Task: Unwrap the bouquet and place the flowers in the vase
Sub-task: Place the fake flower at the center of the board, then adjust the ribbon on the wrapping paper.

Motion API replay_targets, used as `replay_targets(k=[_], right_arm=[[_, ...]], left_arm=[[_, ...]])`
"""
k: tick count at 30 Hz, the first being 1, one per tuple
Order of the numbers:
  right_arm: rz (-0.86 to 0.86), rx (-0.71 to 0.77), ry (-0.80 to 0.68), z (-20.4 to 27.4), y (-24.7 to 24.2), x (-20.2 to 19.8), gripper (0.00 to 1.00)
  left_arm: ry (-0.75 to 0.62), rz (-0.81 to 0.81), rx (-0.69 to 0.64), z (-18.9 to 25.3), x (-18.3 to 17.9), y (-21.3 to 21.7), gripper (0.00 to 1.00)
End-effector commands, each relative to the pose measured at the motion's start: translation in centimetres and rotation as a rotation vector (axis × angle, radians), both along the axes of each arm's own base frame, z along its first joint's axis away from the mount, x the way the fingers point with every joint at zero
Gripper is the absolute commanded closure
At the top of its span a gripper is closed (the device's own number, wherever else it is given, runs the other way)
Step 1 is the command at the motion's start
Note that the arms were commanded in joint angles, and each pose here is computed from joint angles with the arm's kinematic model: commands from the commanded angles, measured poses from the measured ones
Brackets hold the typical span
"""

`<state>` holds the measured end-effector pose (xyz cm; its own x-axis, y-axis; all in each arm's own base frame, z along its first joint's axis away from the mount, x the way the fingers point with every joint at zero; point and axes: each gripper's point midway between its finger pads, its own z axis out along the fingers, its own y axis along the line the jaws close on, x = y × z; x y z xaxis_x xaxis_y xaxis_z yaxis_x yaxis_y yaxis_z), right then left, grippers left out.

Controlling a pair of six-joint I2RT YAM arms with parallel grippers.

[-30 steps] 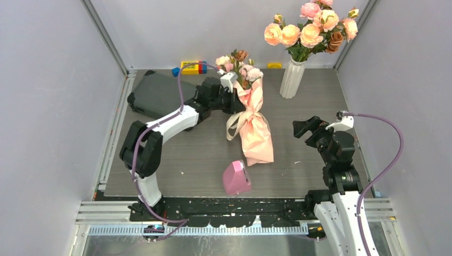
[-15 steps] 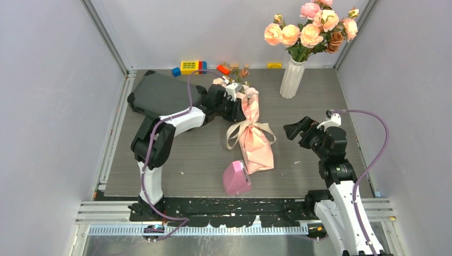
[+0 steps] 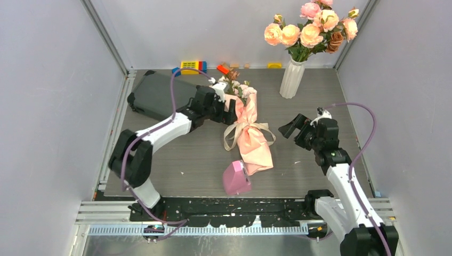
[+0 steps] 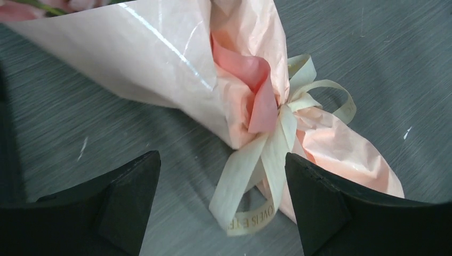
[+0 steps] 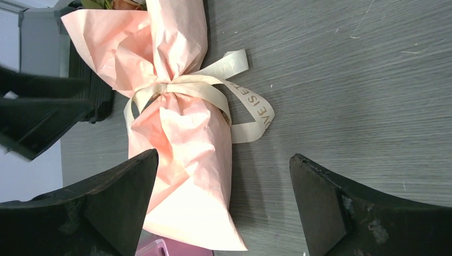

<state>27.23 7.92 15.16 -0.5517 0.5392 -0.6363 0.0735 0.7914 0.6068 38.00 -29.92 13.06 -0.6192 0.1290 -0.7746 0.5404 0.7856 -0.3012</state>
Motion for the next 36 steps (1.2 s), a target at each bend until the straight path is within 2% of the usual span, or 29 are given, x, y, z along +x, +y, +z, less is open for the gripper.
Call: replay_targets(k=[1,4,8,15,16,18,22,27,34,36], right_arm=[[0.038,0.055,0.047,1.6,1.5,0.7,0.03],[0.091,0.072,0.156,-0.2,2.9,0.3,0.05],[0.116,0.11,0.264,-1.8,4.0,-0.1,0.06],[0.112,0.193,0.339,-2.8,5.4,0.0,0.09],[0.107,0.188,0.344,-2.9,5.4,-0.1,0.09],[0.1,0.188,0.348,-2.8,5.4,0.0,0.1],[0.086,0.196,0.353,-2.8,5.5,-0.2,0.11],[0.068,0.186,0.346,-2.7,5.3,-0.4,0.11],[0.058,0.17,0.358,-3.3,5.1,-0.4,0.12],[0.058,0.163,0.359,-3.4,5.0,-0.3,0.12]], left_arm=[[-0.013,0.139,0.019,2.7,-1.9,4.0,0.1],[0.034,0.149,-0.009,2.2,-4.4,5.0,0.1],[0.136,0.172,-0.021,-0.9,-7.5,6.4,0.1],[0.238,0.212,-0.164,-3.9,-8.7,5.2,0.12],[0.251,0.209,-0.178,-4.3,-8.6,4.9,0.14],[0.279,0.171,-0.201,-5.0,-8.8,3.9,0.25],[0.3,0.139,-0.232,-6.1,-8.4,2.8,0.36],[0.324,0.138,-0.243,-7.4,-7.9,2.1,0.41],[0.36,0.108,-0.282,-7.9,-8.0,0.5,0.59],[0.379,0.119,-0.288,-8.3,-8.2,0.5,0.68]])
